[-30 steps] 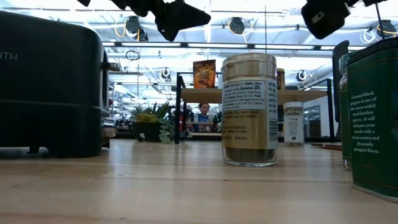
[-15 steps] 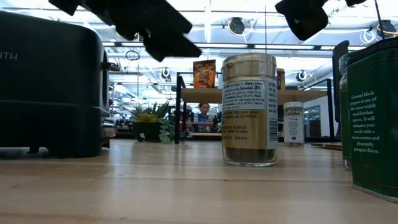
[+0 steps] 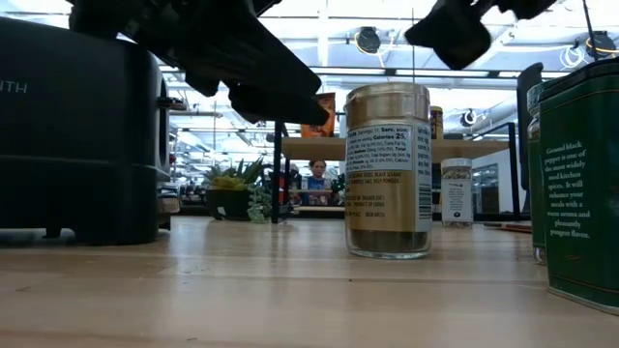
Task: Shelf spices
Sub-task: Put the brown seasoning bottle on the shelf
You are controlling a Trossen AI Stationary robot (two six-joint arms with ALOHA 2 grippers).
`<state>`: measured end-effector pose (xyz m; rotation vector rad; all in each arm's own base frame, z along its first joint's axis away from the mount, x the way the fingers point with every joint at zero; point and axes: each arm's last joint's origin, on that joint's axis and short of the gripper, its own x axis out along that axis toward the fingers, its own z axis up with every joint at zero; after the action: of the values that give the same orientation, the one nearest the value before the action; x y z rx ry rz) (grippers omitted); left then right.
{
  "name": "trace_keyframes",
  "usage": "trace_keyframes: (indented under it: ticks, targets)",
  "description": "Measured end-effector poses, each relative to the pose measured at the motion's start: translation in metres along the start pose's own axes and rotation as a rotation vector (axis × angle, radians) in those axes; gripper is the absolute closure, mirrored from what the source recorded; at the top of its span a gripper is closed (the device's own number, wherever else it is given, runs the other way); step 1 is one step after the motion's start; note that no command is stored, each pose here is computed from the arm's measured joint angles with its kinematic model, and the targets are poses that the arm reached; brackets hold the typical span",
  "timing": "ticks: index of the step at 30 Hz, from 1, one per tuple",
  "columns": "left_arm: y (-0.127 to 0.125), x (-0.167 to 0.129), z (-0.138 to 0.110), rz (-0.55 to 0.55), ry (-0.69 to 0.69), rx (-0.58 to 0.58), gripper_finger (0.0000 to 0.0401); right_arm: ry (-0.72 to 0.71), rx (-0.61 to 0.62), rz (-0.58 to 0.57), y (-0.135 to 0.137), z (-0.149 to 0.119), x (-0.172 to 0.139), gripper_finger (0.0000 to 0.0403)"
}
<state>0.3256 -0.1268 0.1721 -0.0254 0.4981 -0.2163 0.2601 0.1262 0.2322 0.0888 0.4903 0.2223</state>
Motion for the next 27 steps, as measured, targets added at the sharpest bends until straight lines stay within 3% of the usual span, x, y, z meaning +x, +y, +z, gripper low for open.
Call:
trace_keyframes:
  ticks: [11,18,27]
  targets:
    - [0.0,0.0,0.0,0.0,-0.001,0.0,0.0129,0.208,-0.005,-0.049,-0.013,0.006,0.034,0.0102]
    - [0.0,0.0,0.0,0.0,-0.001,0.0,0.0129,0.201,-0.022,-0.055,-0.013,0.022,0.035,0.0082]
    - [0.0,0.0,0.0,0.0,0.0,0.001,0.0129,0.224,0.01,-0.047,-0.012,0.022,0.034,0.0076]
